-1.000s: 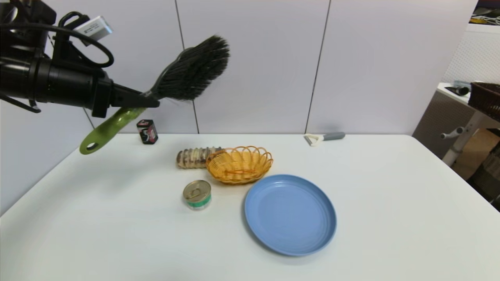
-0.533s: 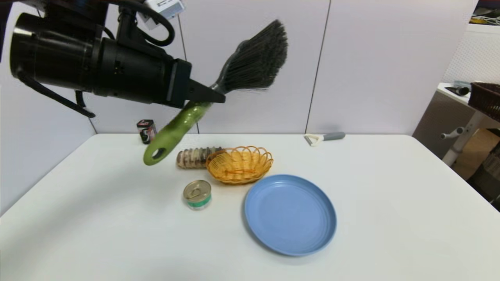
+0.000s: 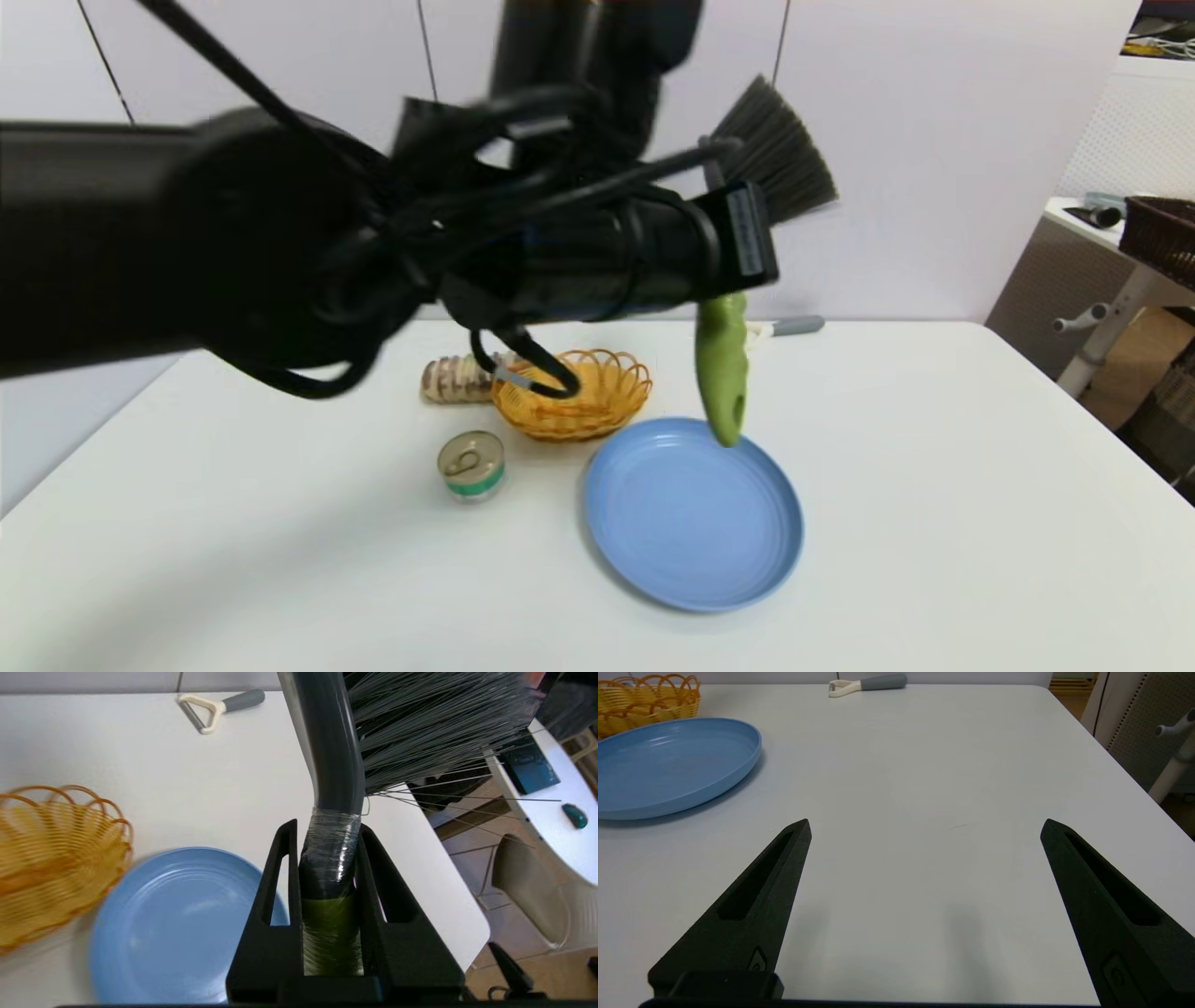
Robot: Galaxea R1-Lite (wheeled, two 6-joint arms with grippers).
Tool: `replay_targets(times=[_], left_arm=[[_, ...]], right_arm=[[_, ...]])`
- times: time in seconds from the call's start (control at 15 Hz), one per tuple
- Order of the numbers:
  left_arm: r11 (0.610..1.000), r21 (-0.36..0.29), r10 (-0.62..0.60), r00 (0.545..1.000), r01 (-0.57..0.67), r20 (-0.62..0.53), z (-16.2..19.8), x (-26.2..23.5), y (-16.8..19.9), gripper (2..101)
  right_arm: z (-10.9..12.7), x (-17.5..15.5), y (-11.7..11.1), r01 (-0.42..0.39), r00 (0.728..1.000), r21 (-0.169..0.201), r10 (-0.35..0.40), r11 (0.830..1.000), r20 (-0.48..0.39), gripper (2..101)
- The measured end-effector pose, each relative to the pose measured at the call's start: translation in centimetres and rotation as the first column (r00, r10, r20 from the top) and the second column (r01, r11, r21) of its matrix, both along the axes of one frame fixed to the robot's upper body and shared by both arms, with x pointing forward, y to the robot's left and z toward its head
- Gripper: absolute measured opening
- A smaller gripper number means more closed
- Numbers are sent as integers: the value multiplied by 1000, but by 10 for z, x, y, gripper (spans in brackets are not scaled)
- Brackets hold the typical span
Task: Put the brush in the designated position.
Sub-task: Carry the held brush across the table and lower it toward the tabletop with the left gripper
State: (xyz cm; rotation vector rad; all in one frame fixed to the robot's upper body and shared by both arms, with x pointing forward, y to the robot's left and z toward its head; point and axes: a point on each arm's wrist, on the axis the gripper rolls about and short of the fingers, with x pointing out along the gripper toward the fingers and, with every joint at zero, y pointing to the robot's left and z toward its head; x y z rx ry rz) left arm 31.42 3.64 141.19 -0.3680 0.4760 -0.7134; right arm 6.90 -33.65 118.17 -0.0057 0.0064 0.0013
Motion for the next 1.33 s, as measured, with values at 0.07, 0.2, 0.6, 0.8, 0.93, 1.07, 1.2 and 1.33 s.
replay_targets(times=[0.07, 0.2, 0.6, 0.8, 0.93, 1.07, 1.2, 1.33], left_arm=[[999, -32, 12, 1000, -13, -27, -10, -2, -17, 206], [997, -77, -2, 998, -2, -59, -31, -6, -47, 206], [999, -1, -47, 987, 48, -155, -107, -23, -110, 206], [998, 45, -26, 985, 34, -173, -144, -25, -130, 206], [999, 29, -34, 985, 39, -169, -162, -26, -142, 206], [999, 30, -36, 985, 41, -170, -177, -25, -149, 206], [998, 50, -36, 983, 46, -178, -189, -25, -153, 206], [997, 65, -37, 982, 49, -183, -197, -26, -156, 205]], right_arm=[[0, 0, 0, 0, 1000, 0, 0, 1000, 0, 973], [0, 0, 0, 0, 1000, 0, 0, 1000, 0, 973], [0, 0, 0, 0, 1000, 0, 0, 1000, 0, 973], [0, 0, 0, 0, 1000, 0, 0, 1000, 0, 973], [0, 0, 0, 0, 1000, 0, 0, 1000, 0, 973], [0, 0, 0, 0, 1000, 0, 0, 1000, 0, 973], [0, 0, 0, 0, 1000, 0, 0, 1000, 0, 973], [0, 0, 0, 0, 1000, 0, 0, 1000, 0, 973]])
